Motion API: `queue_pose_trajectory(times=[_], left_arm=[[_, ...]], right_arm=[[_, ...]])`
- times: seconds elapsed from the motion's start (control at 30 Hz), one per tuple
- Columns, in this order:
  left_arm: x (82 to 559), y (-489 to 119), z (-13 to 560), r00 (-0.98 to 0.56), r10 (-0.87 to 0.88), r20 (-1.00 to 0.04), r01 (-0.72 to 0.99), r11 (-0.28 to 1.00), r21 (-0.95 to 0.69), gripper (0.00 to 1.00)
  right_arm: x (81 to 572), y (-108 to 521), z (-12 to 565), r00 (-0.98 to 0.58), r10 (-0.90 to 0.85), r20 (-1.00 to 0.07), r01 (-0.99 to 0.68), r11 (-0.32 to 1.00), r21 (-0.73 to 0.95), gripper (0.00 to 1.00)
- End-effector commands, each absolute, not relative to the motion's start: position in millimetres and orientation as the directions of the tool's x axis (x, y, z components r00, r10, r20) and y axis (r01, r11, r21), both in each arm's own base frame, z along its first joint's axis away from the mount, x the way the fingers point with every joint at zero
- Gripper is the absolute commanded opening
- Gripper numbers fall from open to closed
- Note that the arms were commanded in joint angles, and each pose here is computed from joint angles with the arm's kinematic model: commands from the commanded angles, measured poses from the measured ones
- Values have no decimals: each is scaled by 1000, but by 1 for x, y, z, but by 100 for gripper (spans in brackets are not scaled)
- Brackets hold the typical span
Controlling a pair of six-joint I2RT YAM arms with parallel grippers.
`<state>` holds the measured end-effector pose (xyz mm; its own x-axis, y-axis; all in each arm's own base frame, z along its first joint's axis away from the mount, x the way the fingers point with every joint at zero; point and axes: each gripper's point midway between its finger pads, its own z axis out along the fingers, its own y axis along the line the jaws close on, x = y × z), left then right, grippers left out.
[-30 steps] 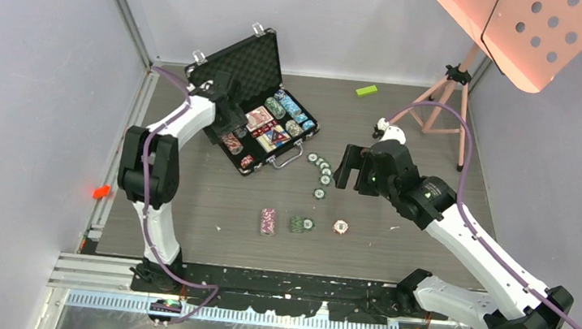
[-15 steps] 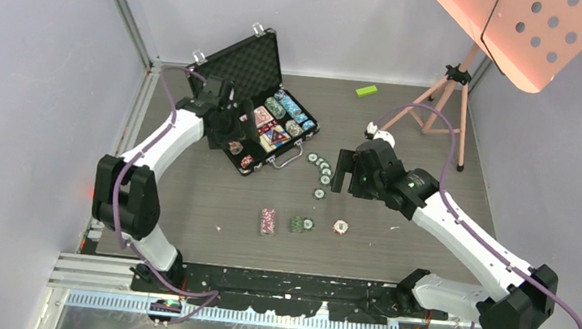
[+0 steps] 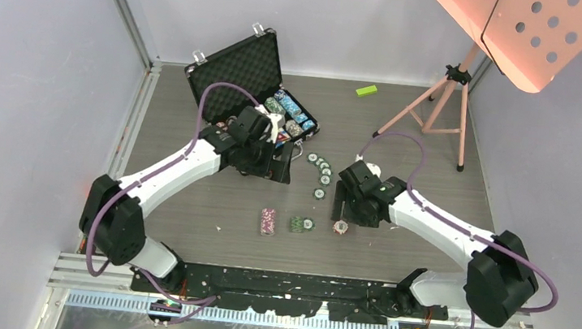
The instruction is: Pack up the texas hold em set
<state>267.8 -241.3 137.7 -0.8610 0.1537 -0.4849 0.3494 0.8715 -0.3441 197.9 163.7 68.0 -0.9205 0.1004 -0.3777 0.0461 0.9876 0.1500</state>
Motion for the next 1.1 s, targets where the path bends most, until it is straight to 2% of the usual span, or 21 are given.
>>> queue_pose_trajectory(times=[0.0, 0.33, 0.5, 0.63, 0.77, 0.9, 0.97, 1.07], left_arm=[[280, -244, 173, -781, 133, -611, 417, 838, -351, 100], [275, -232, 171, -766, 124, -631, 405, 855, -324, 100], [272, -235, 168, -772, 113, -625, 405, 846, -347, 100], [272, -236, 165, -779, 112, -618, 401, 846, -351, 100], [273, -236, 167, -774, 111, -623, 403, 846, -350, 100], [273, -235, 169, -773, 111, -625, 401, 848, -345, 100], [273, -235, 169, -772, 110, -626, 401, 848, -346, 100], [273, -235, 169, -775, 106, -623, 395, 850, -348, 100]], right_arm=[[201, 177, 56, -921, 125, -370, 71, 985, 157, 75], [201, 176, 26, -939, 84, -332, 68, 996, 59, 74], [195, 179, 6, -958, 82, -274, 73, 996, 41, 72], [193, 177, -1, -960, 97, -261, 91, 995, 36, 62], [192, 172, -1, -961, 86, -262, 88, 996, 7, 43], [191, 170, -3, -966, 67, -248, 73, 997, -18, 30], [193, 172, -1, -965, 65, -253, 69, 998, -8, 26], [200, 177, 15, -950, 81, -301, 73, 997, 39, 25]])
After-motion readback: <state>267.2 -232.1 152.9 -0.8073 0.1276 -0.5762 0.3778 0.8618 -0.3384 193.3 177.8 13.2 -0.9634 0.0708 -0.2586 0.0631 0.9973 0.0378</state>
